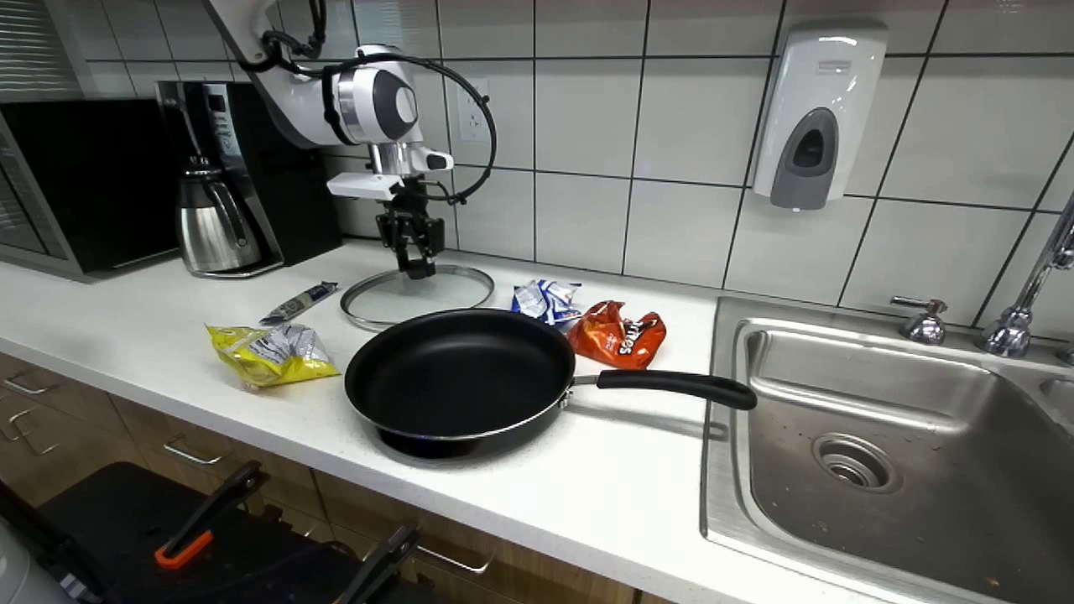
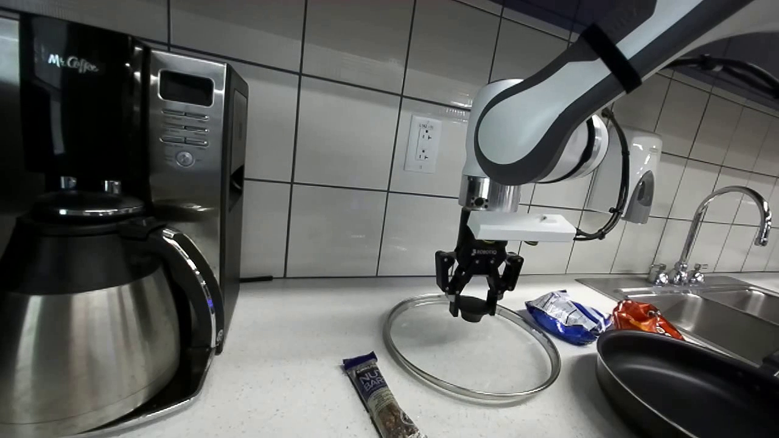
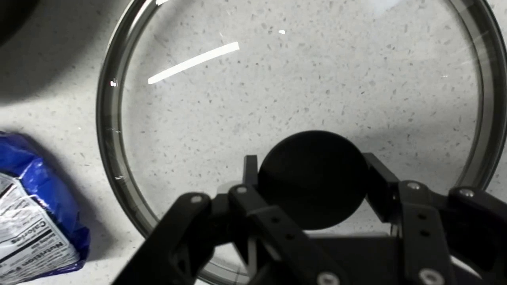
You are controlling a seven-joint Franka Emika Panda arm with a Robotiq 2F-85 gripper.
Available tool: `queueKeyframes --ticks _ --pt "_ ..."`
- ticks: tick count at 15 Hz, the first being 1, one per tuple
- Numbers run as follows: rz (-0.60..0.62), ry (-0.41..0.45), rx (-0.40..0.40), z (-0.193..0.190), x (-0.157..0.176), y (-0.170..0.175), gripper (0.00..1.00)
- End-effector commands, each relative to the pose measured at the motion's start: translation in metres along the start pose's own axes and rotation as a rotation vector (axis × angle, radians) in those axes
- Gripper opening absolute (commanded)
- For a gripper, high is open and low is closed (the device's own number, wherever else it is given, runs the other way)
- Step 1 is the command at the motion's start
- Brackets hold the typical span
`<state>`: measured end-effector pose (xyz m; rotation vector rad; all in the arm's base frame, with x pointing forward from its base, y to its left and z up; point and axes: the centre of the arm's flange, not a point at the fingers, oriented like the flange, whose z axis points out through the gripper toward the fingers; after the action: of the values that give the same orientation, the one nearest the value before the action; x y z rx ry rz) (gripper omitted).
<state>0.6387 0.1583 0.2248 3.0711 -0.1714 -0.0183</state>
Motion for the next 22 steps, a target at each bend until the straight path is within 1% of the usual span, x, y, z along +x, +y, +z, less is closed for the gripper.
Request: queueKeyframes --ticks 1,2,4,8,12,19,22 --pt "0.009 -0.001 0.025 -0.014 0.010 0.012 0.91" --pt "0.011 -0.001 0.029 -0.015 0.010 0.014 0.97" --pt "0.012 0.005 0.036 -0.020 0.009 0.018 1.00" --pt "-0.010 -0.025 0.082 -0.036 0.003 0.021 1.00" --pt "-0.075 -0.065 0.146 -0.051 -0.007 0.013 1.00" --pt "-0.193 -0.155 0.165 -0.068 -0.044 -0.017 1.00" --pt "-0.229 -0.197 0.169 -0.071 -0.060 -0.023 1.00"
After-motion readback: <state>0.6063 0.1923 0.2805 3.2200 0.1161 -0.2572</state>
